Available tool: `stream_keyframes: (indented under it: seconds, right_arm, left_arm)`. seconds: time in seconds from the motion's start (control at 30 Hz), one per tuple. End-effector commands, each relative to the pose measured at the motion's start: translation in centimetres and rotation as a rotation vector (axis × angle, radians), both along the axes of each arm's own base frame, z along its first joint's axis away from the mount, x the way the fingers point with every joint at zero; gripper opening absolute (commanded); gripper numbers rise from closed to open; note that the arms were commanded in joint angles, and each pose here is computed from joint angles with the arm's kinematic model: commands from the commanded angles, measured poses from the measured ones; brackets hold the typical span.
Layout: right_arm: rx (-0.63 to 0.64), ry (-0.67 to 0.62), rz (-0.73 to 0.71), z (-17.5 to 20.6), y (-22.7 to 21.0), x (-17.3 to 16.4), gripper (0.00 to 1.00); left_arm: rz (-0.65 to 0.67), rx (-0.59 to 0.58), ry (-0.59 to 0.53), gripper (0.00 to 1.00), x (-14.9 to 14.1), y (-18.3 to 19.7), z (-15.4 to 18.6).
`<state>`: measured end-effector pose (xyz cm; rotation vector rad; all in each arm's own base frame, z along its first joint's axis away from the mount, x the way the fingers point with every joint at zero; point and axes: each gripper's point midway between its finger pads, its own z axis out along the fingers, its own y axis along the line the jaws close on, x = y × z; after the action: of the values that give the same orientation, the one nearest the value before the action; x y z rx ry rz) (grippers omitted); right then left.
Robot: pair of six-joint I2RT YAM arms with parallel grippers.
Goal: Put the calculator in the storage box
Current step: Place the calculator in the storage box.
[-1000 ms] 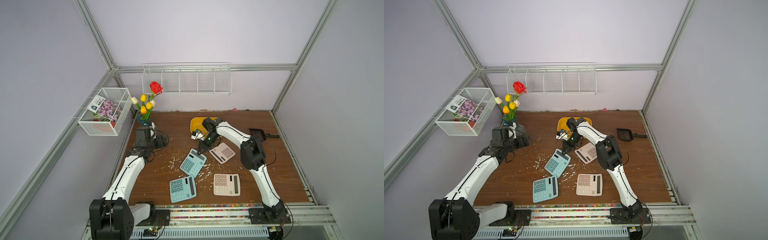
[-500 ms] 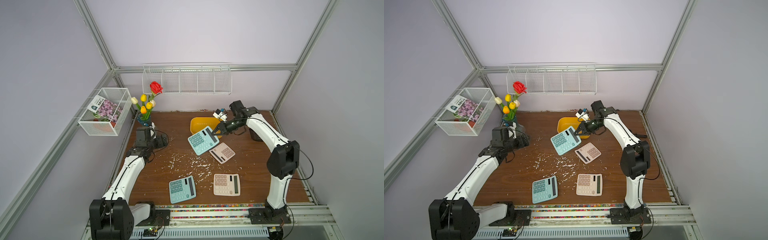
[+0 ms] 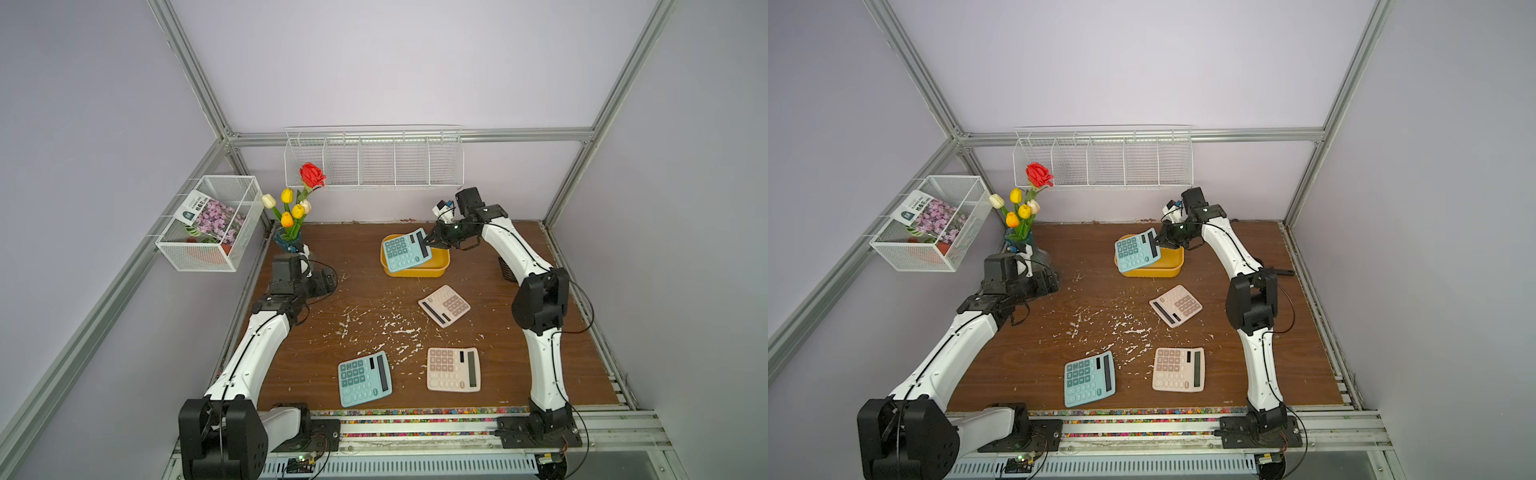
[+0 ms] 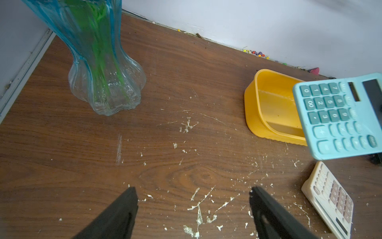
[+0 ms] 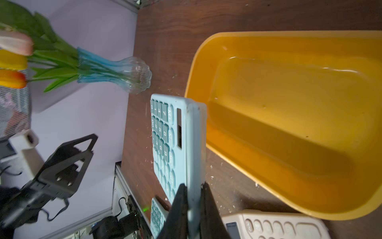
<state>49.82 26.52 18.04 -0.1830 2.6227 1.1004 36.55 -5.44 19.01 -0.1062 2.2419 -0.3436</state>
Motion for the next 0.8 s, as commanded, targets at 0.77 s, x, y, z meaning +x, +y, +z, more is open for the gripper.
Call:
stream_keyframes:
  seconds: [0.77]
  right_arm:
    - [0.040, 0.011, -0.165, -4.1, -1.8, 6.1, 0.00]
  left_arm:
    - [0.014, -0.001, -0.007, 0.89, 0.0, 0.3, 0.0]
